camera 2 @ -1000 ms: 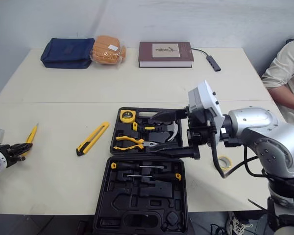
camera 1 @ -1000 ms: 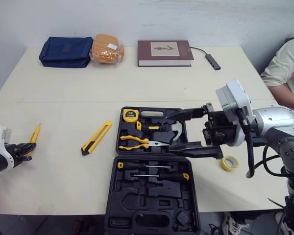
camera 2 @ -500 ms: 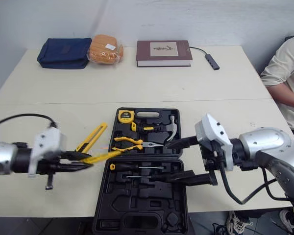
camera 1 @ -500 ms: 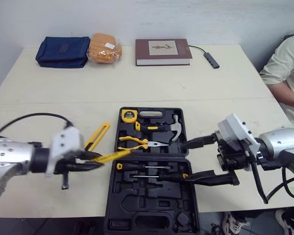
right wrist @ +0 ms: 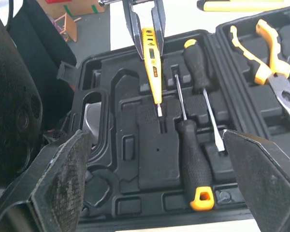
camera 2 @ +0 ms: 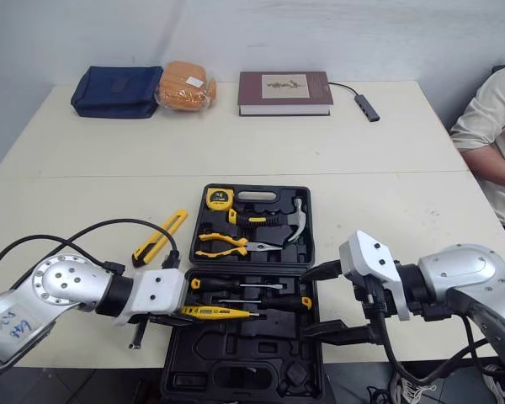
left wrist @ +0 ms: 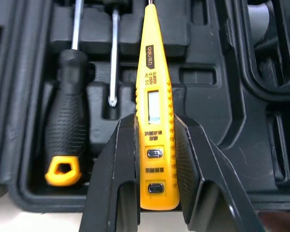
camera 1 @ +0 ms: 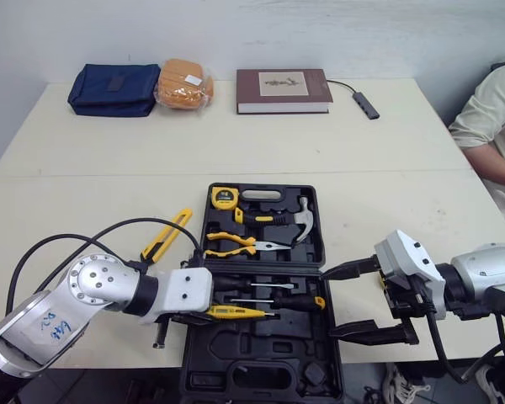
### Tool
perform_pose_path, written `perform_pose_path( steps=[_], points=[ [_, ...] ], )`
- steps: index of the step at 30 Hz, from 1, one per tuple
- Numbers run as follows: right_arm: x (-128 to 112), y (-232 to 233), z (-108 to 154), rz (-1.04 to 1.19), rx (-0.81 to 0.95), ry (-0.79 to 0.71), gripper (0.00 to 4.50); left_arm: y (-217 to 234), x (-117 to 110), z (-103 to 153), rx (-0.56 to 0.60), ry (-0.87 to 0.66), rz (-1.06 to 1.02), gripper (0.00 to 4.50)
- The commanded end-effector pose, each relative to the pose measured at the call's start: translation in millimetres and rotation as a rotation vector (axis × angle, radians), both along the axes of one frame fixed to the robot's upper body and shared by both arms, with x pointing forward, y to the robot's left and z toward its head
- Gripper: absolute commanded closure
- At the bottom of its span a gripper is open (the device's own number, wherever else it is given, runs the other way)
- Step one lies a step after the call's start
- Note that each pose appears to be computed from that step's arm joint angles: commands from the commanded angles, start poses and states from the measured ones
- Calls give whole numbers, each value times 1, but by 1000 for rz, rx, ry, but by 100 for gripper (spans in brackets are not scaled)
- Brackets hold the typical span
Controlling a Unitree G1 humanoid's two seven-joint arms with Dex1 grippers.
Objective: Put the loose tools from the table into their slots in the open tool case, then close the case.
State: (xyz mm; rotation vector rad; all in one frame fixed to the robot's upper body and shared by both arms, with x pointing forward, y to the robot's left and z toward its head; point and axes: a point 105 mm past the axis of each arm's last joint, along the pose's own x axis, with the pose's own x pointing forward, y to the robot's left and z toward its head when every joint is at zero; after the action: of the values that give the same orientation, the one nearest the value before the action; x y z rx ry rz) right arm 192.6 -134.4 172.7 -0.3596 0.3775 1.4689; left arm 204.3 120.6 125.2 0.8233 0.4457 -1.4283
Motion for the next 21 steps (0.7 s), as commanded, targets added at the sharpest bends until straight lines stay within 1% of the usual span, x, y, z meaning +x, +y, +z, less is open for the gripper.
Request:
perform_pose_path(
  steps=[1, 7, 11, 14, 18, 21],
  points=[
    [-4, 4, 7, 15, 4, -53, 0, -5, -3, -5, 36, -26, -64, 418],
    [-6, 3, 8, 12, 10, -43, 0, -5, 3, -10, 56, -42, -42, 418],
    [-5, 4, 8, 5, 20, -40, 0, -8, 12, -13, 43, -59, 0, 418],
    [-6, 4, 8, 6, 22, -39, 0, -8, 20, -14, 62, -100, 9, 418],
    [-5, 5, 9, 0, 31, -40, 0, -11, 12, -15, 44, -58, -30, 418],
    [-5, 6, 9, -4, 34, -39, 0, -12, 11, -16, 34, -53, -37, 418]
  ],
)
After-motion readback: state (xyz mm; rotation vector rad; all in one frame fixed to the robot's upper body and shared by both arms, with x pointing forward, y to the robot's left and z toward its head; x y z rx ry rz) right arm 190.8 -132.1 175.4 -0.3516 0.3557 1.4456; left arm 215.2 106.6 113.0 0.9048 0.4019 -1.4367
